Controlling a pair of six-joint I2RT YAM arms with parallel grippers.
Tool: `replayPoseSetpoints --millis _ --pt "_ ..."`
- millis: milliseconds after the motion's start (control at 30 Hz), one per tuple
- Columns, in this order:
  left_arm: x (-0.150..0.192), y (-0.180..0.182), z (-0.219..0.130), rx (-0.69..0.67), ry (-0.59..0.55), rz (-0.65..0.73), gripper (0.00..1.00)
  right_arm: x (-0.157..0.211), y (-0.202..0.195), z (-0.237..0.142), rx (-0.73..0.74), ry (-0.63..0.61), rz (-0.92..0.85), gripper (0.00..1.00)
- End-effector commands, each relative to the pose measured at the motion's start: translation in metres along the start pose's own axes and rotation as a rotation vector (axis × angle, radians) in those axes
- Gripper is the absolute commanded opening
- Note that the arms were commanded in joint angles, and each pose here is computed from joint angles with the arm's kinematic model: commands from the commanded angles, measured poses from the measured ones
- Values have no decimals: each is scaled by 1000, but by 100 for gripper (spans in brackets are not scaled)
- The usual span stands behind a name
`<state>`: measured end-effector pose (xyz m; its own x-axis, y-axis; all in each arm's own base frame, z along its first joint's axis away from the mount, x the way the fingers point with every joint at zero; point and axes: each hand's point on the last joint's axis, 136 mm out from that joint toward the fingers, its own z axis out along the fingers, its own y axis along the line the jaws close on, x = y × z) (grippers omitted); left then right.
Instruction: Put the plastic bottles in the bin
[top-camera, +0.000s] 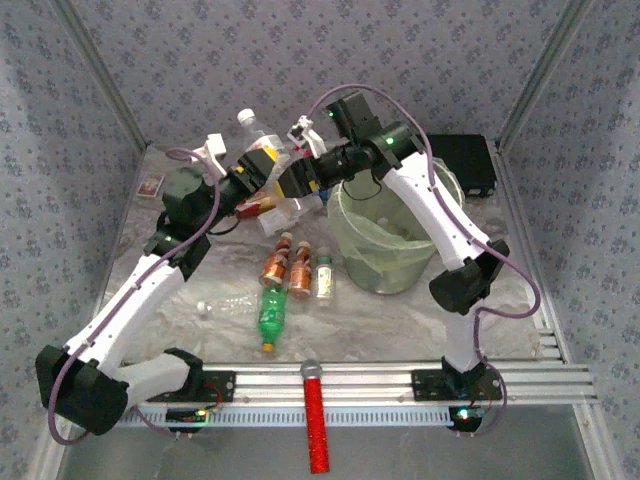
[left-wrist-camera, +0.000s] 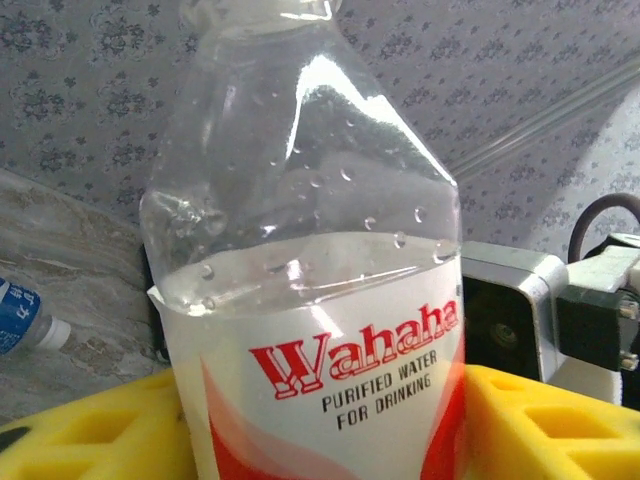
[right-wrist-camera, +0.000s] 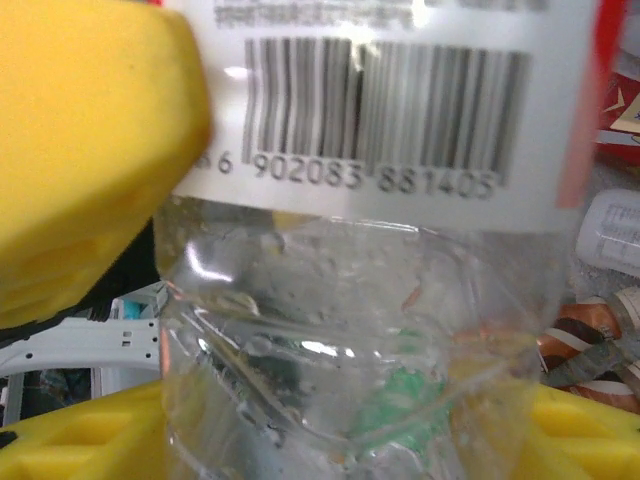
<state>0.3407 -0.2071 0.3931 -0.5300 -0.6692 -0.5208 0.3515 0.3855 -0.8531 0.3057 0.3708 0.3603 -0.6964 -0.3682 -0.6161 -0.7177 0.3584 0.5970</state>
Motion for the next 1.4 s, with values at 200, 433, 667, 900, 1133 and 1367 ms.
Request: replayPoseSetpoints --millis 200,433,667,900,1133,1367 --pt "-11 5 -25 -92 -42 73 100 -10 -6 -36 85 -69 -5 59" --pt "7 100 -80 -469 8 43 100 4 -37 -109 391 -112 7 49" --pt "48 174 -113 -694 113 -42 100 61 -78 -177 751 -1 120 45" --pt "71 212 -151 -907 144 -100 98 128 -88 -194 869 213 231 43" --pt "92 221 -175 -994 228 -138 98 167 -105 -184 889 364 315 43" --pt "103 224 -188 -1006 238 -173 97 191 -111 -165 850 400 350 48"
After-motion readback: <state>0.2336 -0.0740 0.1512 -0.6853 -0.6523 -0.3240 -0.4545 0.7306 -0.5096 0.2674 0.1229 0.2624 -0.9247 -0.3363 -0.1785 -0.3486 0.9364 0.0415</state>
